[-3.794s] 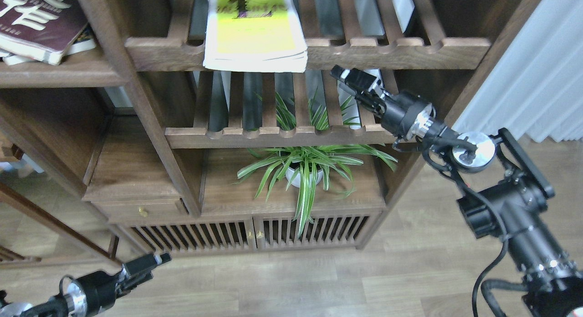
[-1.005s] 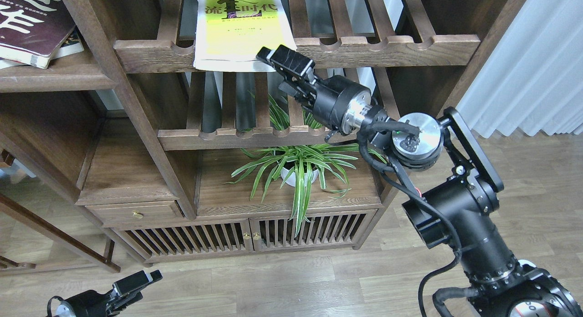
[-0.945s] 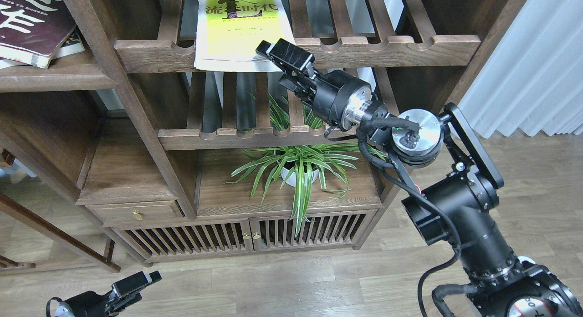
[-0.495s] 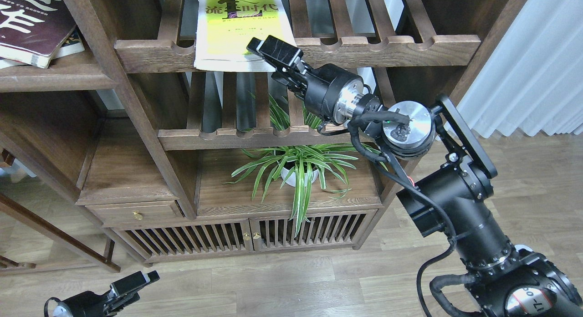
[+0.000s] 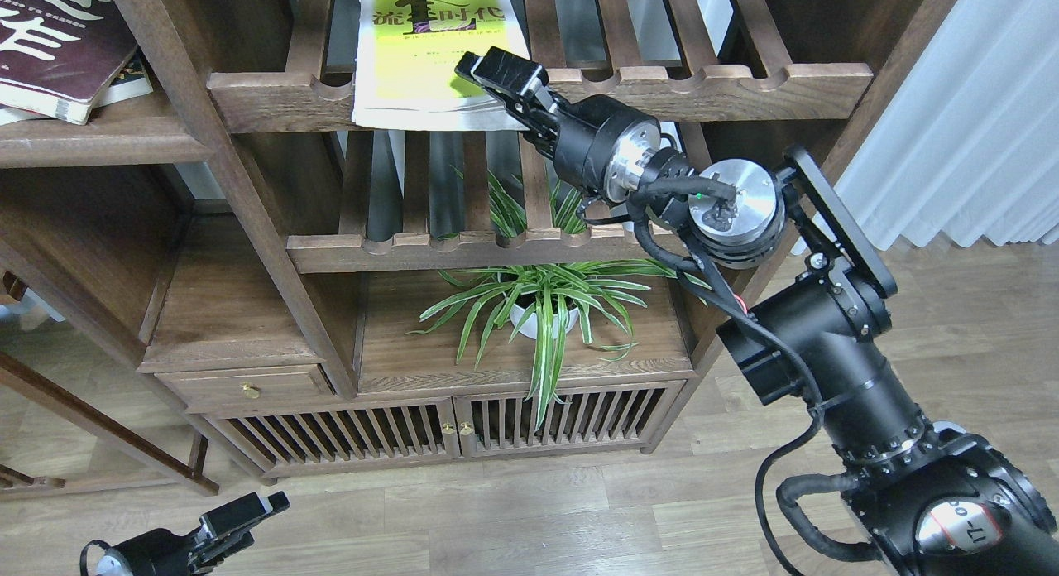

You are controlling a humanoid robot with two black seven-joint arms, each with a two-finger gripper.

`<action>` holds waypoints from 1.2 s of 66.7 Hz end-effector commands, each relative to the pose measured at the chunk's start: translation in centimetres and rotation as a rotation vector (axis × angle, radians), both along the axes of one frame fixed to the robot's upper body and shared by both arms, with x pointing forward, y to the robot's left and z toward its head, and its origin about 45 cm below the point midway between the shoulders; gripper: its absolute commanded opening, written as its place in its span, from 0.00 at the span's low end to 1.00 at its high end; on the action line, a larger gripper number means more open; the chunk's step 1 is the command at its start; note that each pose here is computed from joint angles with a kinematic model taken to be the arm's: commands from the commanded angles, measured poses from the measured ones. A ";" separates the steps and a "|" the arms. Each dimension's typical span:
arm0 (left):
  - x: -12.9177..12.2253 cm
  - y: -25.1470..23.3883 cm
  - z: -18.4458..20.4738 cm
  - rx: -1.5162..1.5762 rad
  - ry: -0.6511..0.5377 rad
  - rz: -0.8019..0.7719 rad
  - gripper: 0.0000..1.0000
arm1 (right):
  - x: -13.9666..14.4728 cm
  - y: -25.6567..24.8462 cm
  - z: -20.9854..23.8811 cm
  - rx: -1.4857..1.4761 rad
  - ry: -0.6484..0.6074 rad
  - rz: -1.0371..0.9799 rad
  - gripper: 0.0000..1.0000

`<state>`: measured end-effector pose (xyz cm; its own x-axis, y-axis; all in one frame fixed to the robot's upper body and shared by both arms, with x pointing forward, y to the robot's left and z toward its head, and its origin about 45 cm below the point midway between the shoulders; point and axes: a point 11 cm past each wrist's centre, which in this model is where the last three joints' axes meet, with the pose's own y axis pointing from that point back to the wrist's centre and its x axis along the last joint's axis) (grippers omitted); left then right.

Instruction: Organize books on shelf

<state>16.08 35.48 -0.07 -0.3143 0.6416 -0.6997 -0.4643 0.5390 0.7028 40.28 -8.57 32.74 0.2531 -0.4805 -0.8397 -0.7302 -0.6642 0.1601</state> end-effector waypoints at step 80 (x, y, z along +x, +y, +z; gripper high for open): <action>6.2 -2.7 2.8 -0.143 -0.181 0.158 0.99 | -12.4 -5.3 -10.1 0.592 -0.077 0.142 0.01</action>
